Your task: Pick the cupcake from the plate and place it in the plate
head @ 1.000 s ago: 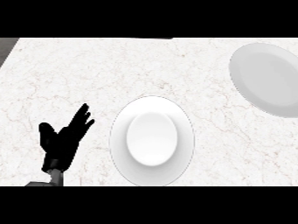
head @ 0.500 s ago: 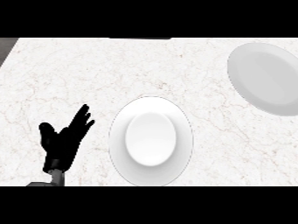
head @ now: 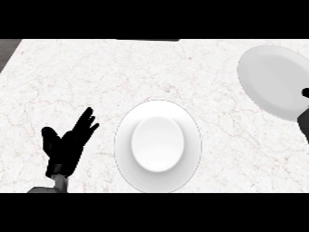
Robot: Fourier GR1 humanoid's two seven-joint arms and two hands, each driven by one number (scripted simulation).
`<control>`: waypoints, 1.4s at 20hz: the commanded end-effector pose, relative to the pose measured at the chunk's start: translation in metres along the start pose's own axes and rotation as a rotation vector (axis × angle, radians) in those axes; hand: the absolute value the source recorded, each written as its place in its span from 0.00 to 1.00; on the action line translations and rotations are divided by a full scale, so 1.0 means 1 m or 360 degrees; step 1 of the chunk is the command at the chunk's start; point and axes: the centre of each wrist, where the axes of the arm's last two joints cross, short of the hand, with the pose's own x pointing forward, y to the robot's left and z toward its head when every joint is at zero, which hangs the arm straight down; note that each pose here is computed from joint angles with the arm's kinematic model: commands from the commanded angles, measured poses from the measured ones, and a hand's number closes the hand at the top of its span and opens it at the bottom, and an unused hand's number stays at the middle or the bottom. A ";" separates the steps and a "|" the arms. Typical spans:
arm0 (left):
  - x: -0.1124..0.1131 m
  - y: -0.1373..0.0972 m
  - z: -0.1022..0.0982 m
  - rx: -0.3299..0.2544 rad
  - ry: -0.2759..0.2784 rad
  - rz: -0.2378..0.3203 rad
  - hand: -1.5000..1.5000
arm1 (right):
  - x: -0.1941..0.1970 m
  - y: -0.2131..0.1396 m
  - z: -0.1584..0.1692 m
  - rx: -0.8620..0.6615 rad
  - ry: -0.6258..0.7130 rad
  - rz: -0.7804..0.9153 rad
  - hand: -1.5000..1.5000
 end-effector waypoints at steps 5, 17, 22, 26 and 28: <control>-0.003 0.005 -0.009 0.0011 0.0050 -0.0020 0.50 | 0.010 -0.010 -0.009 -0.0239 0.0068 -0.0544 0.00; -0.006 0.023 -0.004 0.0097 0.0120 0.0035 0.50 | -0.019 -0.033 0.115 0.0067 0.0102 -0.0841 0.00; -0.032 0.014 -0.007 0.0090 0.0107 0.0000 0.50 | -0.030 -0.040 0.143 0.0197 0.0029 -0.0833 0.00; -0.019 0.015 0.007 0.0061 0.0108 -0.0002 0.50 | -0.053 -0.031 0.151 0.0239 0.0036 -0.0701 0.00; -0.028 0.000 -0.001 0.0058 0.0119 0.0000 0.50 | -0.042 -0.036 0.156 0.0292 0.0010 -0.0667 0.00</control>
